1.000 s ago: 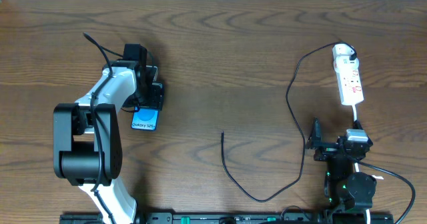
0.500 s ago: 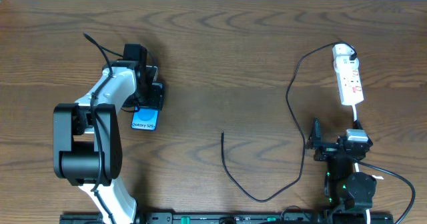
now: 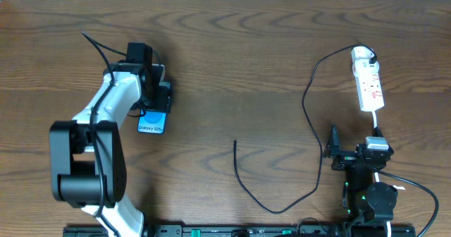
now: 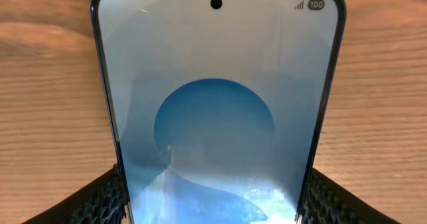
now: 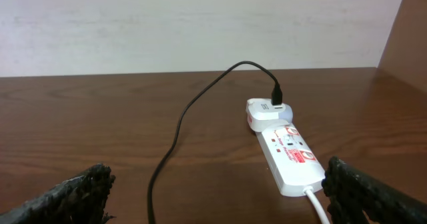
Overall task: Plug charger to phone and switch on socket
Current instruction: 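Lift the phone with the left gripper and tilt it upright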
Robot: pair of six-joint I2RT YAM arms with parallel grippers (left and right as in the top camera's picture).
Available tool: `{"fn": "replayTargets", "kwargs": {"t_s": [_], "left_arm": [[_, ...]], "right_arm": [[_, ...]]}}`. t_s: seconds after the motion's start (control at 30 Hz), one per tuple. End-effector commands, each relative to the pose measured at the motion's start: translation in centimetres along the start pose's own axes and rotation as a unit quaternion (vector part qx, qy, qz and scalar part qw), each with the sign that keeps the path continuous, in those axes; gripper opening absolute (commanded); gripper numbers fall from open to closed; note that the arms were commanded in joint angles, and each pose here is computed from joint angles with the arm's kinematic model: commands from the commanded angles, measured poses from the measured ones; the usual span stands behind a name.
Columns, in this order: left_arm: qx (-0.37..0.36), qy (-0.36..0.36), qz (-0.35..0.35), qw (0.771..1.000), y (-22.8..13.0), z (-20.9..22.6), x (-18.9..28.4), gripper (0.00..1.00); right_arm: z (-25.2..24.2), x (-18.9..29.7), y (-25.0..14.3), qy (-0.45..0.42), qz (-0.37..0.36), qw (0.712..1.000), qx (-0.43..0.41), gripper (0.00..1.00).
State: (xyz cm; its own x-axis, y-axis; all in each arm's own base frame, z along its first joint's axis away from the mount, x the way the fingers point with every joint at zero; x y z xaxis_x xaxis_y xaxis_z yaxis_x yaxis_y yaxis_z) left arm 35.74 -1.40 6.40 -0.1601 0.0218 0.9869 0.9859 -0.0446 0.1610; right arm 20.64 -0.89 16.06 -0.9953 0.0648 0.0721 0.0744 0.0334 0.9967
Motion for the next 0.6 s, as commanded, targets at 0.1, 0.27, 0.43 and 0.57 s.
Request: {"fn": "replayTargets", "kwargs": {"t_s": [0.1, 0.27, 0.43, 0.57], "left_arm": [[0.0, 0.005, -0.046, 0.999, 1.0, 0.2, 3.1, 0.07], [0.004, -0.049, -0.053, 0.997, 0.9, -1.3, 4.0, 0.08], [0.025, -0.169, -0.051, 0.984, 0.9, -4.3, 4.7, 0.07], [0.068, -0.259, -0.043, 0.963, 1.2, -6.4, 5.7, 0.07]], "right_arm": [[0.1, 0.0, 0.0, 0.003, -0.001, 1.0, -0.005, 0.99], [0.1, 0.0, 0.0, 0.003, -0.001, 1.0, -0.005, 0.99], [0.1, 0.0, 0.0, 0.003, -0.001, 1.0, -0.005, 0.99], [0.1, 0.0, 0.0, 0.003, -0.001, 1.0, -0.005, 0.99]]}}
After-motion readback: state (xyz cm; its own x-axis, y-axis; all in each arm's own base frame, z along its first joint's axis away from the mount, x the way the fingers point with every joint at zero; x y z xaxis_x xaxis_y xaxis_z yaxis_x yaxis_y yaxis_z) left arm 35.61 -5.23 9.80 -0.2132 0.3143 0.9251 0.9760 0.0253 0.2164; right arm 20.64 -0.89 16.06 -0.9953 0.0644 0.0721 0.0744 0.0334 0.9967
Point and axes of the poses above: each gripper's point midway between its finger pads, its own x axis back along the fingers, its own z axis along the line the jaws close on, y = z × x, the point moved 4 cm from there along x, back along the fingers, and after that the axes turned 3 degrees about x, right-handed, at the moved point
